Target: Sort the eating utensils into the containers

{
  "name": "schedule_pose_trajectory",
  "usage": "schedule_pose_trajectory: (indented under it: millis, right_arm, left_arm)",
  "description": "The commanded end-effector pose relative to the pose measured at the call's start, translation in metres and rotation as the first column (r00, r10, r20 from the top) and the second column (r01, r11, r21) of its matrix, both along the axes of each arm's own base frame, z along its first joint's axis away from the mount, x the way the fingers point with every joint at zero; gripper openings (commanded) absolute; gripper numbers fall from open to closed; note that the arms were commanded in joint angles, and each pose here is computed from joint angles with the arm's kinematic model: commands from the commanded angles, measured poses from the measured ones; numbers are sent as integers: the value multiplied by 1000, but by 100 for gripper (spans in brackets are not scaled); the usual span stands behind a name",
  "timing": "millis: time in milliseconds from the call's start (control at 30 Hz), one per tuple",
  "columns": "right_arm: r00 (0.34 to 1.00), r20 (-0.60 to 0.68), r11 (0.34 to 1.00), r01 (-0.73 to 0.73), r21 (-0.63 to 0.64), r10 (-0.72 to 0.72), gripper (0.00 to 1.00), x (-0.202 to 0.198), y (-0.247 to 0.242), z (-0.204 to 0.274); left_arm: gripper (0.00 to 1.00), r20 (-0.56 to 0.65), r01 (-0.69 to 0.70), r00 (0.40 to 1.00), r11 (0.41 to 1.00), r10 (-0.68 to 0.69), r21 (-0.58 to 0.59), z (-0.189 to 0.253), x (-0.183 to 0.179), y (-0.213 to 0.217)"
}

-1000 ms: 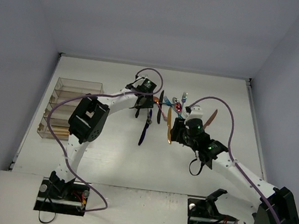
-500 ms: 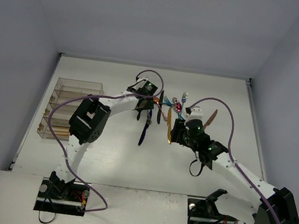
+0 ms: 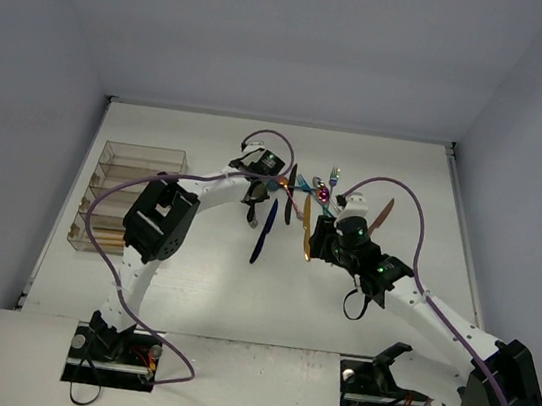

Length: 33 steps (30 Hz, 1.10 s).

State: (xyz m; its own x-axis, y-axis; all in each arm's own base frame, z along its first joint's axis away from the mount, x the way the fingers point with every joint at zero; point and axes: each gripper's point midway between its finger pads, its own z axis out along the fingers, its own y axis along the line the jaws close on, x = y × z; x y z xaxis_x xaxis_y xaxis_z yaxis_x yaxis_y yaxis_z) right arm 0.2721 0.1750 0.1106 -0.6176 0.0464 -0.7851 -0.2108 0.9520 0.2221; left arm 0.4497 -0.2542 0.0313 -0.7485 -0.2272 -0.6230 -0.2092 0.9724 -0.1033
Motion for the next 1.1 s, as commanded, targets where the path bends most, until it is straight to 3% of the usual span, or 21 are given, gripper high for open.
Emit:
schedule_pose_trajectory:
  millis: [0, 267, 433, 533, 733, 900, 1067]
  right_arm:
    - [1000, 27, 1000, 11, 24, -12, 50, 7, 3, 8]
    - [999, 40, 1000, 5, 21, -5, 50, 8, 3, 12]
    - [999, 42, 1000, 0, 5, 0, 50, 9, 2, 11]
    - [999, 47, 1000, -1, -5, 1, 50, 9, 1, 10]
    - [999, 47, 1000, -12, -19, 13, 50, 9, 0, 8]
    - [999, 48, 1000, -18, -20, 19, 50, 10, 1, 8]
    - [999, 49, 1000, -17, -17, 17, 50, 8, -1, 6]
  left_arm:
    - [0, 94, -35, 995, 999, 38, -31, 57, 0, 14]
    - [0, 246, -71, 964, 987, 105, -141, 146, -11, 31]
    - [0, 284, -286, 897, 935, 338, -209, 187, -40, 90]
    - [0, 251, -389, 854, 879, 457, -277, 183, -60, 129]
    - [0, 213, -608, 679, 701, 702, -373, 171, -88, 218]
    - [0, 151, -733, 534, 544, 832, -408, 151, -101, 267]
    - [0, 107, -798, 437, 439, 893, -413, 132, -106, 291]
